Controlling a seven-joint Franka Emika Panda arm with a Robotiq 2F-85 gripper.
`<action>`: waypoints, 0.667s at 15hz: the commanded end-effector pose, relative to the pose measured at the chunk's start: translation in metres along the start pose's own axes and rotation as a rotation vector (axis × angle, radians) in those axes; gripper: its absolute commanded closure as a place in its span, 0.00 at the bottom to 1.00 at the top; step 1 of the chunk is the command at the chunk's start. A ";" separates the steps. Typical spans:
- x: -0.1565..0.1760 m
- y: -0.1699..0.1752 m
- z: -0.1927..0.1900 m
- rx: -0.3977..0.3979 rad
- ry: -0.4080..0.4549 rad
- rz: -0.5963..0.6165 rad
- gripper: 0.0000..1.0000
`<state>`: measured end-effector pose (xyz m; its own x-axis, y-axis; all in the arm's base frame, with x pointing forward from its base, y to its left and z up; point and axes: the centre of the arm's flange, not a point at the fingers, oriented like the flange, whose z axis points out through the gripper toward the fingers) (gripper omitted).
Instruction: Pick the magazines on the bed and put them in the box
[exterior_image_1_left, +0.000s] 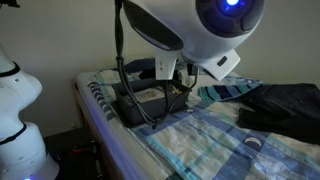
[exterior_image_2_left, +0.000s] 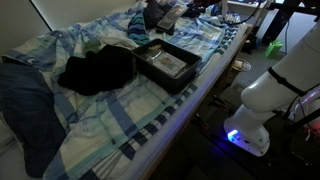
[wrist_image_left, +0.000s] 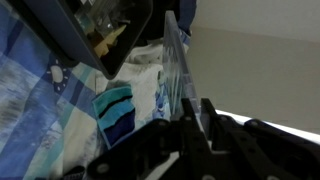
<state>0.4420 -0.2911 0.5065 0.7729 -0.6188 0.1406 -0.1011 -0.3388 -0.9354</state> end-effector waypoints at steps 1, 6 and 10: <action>-0.034 -0.005 0.020 -0.004 -0.098 -0.031 0.96; -0.049 0.001 0.050 0.000 -0.253 -0.022 0.96; -0.058 0.012 0.069 -0.022 -0.346 -0.009 0.96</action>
<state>0.4409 -0.2215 0.4737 0.9175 -0.3951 0.0454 -0.1038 -0.3480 -0.9317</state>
